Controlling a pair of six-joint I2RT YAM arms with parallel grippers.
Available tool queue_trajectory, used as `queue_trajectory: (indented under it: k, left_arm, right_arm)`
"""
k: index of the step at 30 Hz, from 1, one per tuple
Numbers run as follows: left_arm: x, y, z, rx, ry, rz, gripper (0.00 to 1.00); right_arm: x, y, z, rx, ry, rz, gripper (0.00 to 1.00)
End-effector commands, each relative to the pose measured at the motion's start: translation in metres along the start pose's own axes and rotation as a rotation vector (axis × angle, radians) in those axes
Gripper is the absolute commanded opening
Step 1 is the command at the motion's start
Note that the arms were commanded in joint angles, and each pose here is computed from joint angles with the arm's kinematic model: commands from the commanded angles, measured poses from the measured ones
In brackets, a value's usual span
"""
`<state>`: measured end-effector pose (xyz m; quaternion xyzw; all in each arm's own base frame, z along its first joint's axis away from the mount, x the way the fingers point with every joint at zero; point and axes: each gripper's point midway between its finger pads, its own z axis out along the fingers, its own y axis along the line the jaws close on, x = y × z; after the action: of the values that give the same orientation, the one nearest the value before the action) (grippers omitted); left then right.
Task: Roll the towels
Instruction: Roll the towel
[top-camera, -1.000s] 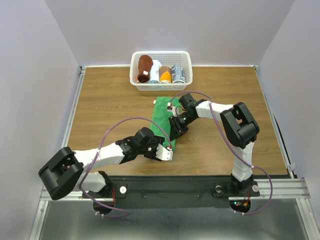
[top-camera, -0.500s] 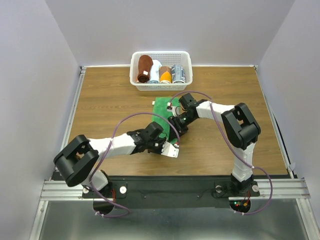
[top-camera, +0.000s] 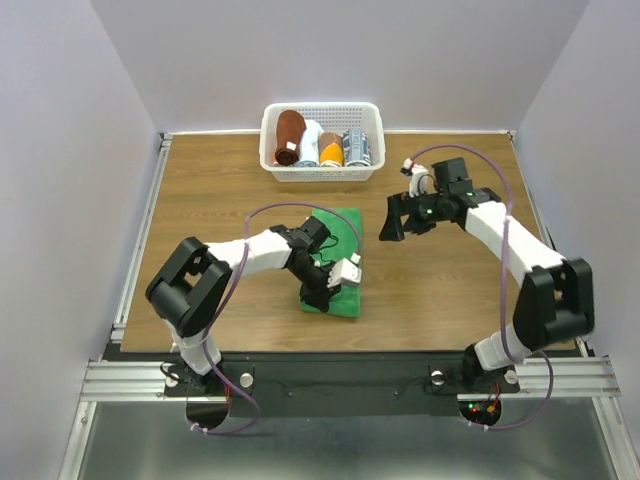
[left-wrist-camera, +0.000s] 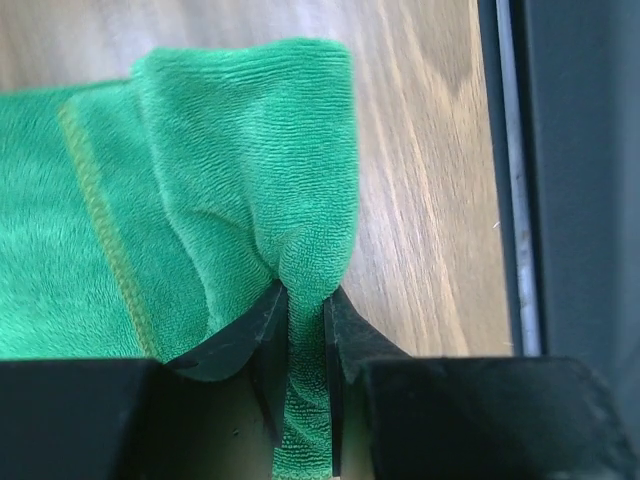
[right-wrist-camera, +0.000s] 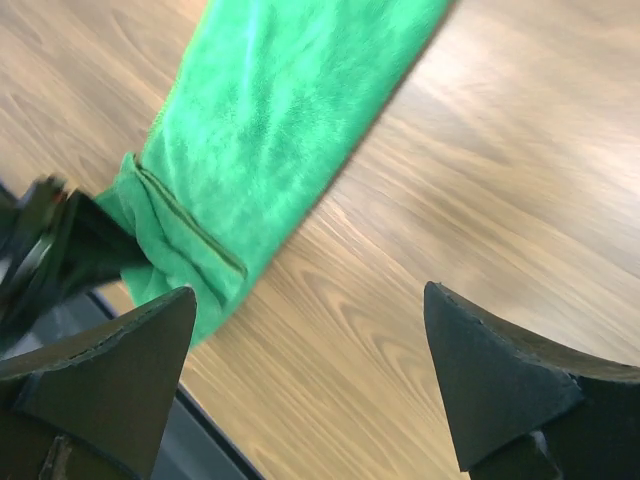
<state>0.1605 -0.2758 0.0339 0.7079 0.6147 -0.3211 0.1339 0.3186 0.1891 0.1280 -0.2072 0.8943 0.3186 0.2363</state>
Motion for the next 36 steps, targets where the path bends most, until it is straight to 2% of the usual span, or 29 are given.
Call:
queue_trajectory:
  k: [1,5,9,11,12,14,16,18,19,22,27,33,36]
  left_arm:
    - [0.014,-0.012,-0.007,0.135,-0.017,-0.242,0.03]
    - [0.019,0.009,0.001,0.2,-0.021,-0.392,0.01]
    - [0.027,0.02,0.011,0.255,-0.026,-0.527,0.01]
    - [0.031,0.024,0.016,0.284,-0.031,-0.603,0.01]
    - [0.034,0.027,0.019,0.287,-0.029,-0.614,0.01]
    - [0.04,0.032,0.022,0.307,-0.02,-0.651,0.01]
    - [0.047,0.034,0.024,0.314,-0.006,-0.664,0.01]
    - [0.056,0.039,0.026,0.319,0.015,-0.693,0.01]
    - [0.059,0.039,0.027,0.324,0.019,-0.699,0.01]
    - [0.065,0.042,0.028,0.333,0.028,-0.73,0.01]
    - [0.067,0.047,0.026,0.317,0.027,-0.733,0.03]
    - [0.066,0.053,0.024,0.305,0.021,-0.734,0.07]
    - [0.065,0.056,0.022,0.295,0.021,-0.732,0.09]
  right_arm:
    - [-0.019,0.015,-0.042,0.043,-0.133,-0.145,1.0]
    - [-0.038,0.023,-0.065,0.103,-0.221,-0.129,1.0]
    - [-0.05,0.032,-0.073,0.088,-0.24,-0.117,1.0]
    - [-0.039,0.052,-0.076,-0.024,-0.213,-0.181,1.0]
    - [-0.036,0.051,-0.077,-0.021,-0.212,-0.214,1.0]
    - [-0.016,0.079,-0.075,-0.197,-0.175,-0.314,1.0]
    - [0.001,0.086,-0.061,-0.222,-0.115,-0.331,1.0]
    - [0.016,0.098,-0.039,-0.191,-0.044,-0.44,0.97]
    - [0.02,0.091,-0.026,-0.123,-0.013,-0.478,0.96]
    - [0.036,0.115,0.01,-0.109,0.05,-0.632,0.9]
    - [0.049,0.117,0.047,-0.077,0.102,-0.774,0.72]
    - [0.089,0.117,0.09,-0.077,0.174,-0.885,0.71]
    - [0.104,0.11,0.104,-0.079,0.216,-0.879,0.7]
